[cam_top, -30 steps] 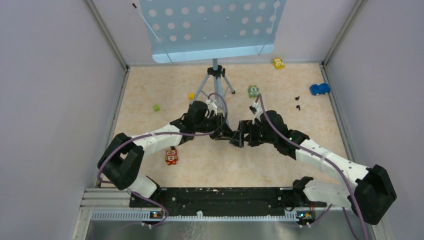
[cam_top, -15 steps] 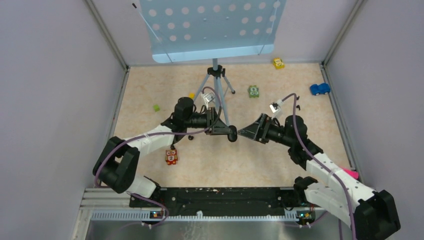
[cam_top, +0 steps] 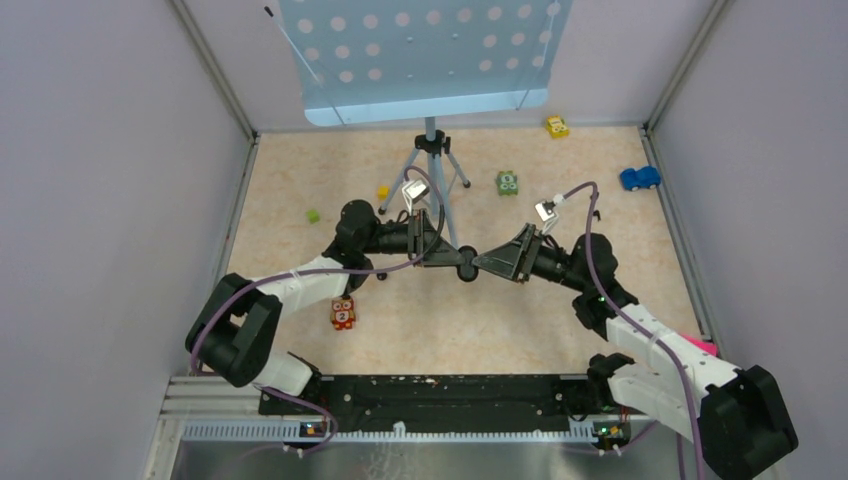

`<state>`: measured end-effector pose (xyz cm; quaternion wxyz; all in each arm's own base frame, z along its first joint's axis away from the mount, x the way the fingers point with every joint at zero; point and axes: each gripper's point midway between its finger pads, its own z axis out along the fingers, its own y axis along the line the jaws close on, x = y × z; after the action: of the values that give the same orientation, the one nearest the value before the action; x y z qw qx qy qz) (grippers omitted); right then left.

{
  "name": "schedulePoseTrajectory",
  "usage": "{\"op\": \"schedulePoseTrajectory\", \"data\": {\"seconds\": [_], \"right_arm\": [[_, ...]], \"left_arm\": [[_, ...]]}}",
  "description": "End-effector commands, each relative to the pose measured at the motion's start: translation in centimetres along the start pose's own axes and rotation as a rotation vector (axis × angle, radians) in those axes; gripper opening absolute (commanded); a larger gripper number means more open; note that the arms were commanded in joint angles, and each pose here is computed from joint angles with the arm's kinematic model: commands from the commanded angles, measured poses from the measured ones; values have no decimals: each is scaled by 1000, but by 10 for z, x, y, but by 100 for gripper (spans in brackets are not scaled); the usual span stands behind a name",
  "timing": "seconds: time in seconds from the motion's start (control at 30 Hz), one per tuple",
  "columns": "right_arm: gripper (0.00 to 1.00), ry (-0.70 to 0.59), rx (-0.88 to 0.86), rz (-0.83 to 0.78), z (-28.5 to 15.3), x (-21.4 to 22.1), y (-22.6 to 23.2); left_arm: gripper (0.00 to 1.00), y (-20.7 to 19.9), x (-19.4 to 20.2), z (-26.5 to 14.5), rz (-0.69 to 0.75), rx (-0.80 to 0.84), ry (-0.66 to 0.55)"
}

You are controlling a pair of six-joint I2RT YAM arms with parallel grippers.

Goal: Insert the wireless bluetooth earbuds into the charging case
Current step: Pass from the left arm to the right

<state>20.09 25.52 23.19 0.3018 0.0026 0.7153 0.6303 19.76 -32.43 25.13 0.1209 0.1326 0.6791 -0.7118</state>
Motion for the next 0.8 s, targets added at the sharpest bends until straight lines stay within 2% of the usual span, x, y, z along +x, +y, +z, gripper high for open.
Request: {"op": "schedulePoseTrajectory", "data": {"seconds": [0.0,0.13,0.47,0.77], "right_arm": [[63,-8,-79,-51,-1,-7,21],[60,-3,-100,-38,-2,-4,25],[60,47,-113,-45,5,9,28],[48,46,-183,-11,10,7,38]], "left_arm": [[0,-19,1,-4,74,60,-3],[0,-21,4,-4,80,78,18],[0,-21,9,-6,83,90,28],[0,-17,12,-8,67,82,28]]}}
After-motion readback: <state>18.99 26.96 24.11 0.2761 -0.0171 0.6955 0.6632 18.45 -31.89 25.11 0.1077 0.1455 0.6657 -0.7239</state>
